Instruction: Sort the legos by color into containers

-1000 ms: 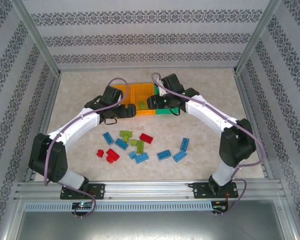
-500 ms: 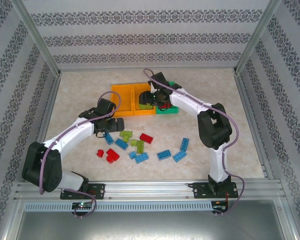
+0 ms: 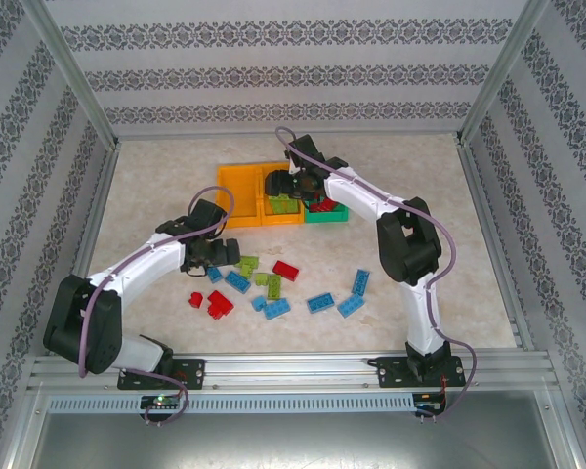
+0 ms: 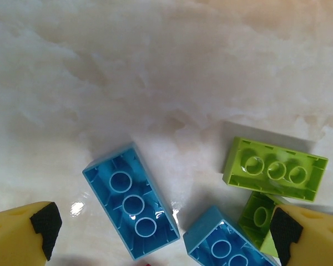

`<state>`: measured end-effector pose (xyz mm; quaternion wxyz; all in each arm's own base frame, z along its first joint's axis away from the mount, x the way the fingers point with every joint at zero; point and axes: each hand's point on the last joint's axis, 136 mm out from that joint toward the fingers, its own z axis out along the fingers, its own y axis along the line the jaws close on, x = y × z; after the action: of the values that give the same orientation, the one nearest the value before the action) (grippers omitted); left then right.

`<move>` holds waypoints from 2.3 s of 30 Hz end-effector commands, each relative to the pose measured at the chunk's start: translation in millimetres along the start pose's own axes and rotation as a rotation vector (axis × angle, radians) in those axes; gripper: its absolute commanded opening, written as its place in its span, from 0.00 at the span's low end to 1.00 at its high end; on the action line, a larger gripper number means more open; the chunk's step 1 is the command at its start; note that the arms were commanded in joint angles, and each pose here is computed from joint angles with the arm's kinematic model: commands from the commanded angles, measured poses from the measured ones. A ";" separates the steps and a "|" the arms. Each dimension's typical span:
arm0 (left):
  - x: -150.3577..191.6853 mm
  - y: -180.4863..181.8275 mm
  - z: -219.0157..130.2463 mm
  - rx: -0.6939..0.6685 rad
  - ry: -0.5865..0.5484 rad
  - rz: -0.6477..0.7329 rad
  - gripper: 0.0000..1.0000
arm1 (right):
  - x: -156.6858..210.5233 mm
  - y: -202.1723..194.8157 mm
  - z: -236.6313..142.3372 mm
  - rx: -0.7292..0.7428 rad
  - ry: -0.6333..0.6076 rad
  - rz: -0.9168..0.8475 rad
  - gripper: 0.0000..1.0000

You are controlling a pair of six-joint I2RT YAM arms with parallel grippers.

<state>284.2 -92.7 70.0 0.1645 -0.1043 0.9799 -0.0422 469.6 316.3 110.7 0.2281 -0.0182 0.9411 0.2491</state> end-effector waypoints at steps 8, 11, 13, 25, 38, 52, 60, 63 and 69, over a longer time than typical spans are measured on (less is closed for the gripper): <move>21.5 14.4 14.4 -0.044 0.083 -0.065 0.92 | 5.5 -6.4 0.6 0.038 0.009 0.005 0.77; 26.5 18.8 17.5 -0.049 0.101 -0.092 0.91 | 1.6 0.9 -8.2 0.021 -0.022 -0.008 0.77; 28.6 21.3 20.8 -0.047 0.106 -0.116 0.91 | -0.3 6.3 -14.7 0.008 -0.039 -0.021 0.78; 21.8 17.3 41.0 -0.018 0.133 -0.151 0.80 | 1.2 13.1 -58.6 -0.012 -0.122 -0.075 0.81; 12.3 19.5 52.3 -0.041 0.128 -0.139 0.32 | 40.6 -65.5 -99.1 0.147 -0.133 -0.048 0.84; -58.1 -10.0 2.8 0.048 -0.059 -0.085 0.12 | 115.7 -126.6 -125.5 0.293 -0.062 -0.066 0.85; -123.3 -46.1 -28.7 0.125 -0.184 0.024 0.13 | 151.2 -130.6 -120.8 0.273 -0.031 -0.029 0.83; -141.8 -61.4 -19.1 0.152 -0.179 0.061 0.13 | 157.0 -110.1 -116.3 0.249 -0.028 -0.103 0.83; -168.1 -74.5 11.6 0.116 -0.139 0.103 0.12 | 180.8 -80.6 -107.9 0.270 0.027 -0.119 0.81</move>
<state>451.9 -130.9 132.4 0.2607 -0.0685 0.9580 -0.0984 275.7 203.0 74.6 0.2308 -0.0698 0.9633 0.1179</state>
